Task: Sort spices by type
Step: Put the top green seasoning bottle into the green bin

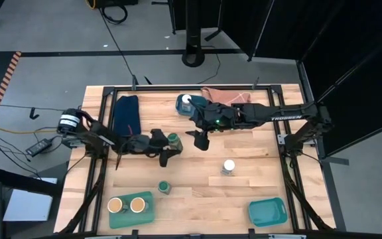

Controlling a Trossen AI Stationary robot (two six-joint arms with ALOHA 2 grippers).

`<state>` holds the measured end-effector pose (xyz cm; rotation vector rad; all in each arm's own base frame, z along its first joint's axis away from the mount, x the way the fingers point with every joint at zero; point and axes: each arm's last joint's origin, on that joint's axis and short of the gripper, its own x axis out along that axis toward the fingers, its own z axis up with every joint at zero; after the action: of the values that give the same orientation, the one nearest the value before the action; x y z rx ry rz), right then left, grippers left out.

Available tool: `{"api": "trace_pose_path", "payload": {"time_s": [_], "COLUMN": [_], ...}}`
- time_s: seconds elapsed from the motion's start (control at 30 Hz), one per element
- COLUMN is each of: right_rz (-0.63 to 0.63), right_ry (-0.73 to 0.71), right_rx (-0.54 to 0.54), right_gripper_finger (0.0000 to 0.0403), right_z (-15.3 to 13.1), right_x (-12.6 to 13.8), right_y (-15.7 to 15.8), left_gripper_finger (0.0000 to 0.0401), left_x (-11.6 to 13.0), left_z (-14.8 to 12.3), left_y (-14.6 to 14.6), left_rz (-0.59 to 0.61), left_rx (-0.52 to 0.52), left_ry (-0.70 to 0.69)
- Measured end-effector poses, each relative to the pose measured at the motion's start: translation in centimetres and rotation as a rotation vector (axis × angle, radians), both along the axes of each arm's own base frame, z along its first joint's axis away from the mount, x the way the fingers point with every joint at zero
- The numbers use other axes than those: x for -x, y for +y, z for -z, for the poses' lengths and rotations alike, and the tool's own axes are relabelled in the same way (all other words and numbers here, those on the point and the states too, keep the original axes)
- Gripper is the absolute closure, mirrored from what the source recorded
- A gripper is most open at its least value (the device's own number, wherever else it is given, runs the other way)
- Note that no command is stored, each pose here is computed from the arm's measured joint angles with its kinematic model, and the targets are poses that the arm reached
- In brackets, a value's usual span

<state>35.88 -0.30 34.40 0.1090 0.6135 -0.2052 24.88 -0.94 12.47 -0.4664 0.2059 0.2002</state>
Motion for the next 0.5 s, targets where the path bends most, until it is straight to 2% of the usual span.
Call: {"api": "trace_pose_path", "payload": {"time_s": [0.13, 0.23, 0.37, 0.5], "right_rz": [-0.014, -0.019, -0.04, -0.059], "right_ry": [0.042, 0.076, 0.083, 0.111], "right_rx": [-0.029, -0.033, -0.048, -0.04], "right_gripper_finger": [0.0125, 0.0125, 0.0126, 0.0125], "right_z": [0.3, 0.6, 0.5, -0.1], "right_x": [0.2, 0.5, 0.6, 1.0], "right_y": [0.1, 0.1, 0.2, 0.6], "left_gripper_finger": [0.0152, 0.0152, 0.0152, 0.0152], "left_x": [-1.5, -2.9, -4.9, -6.1], "left_z": [-1.9, -3.5, -6.0, -8.1], "left_y": [0.7, 0.8, 0.9, 1.2], "left_rz": [0.043, 0.09, 0.135, 0.131], "left_rx": [-0.037, -0.091, -0.201, -0.308], "left_ry": [0.088, 0.231, 0.409, 0.469]}}
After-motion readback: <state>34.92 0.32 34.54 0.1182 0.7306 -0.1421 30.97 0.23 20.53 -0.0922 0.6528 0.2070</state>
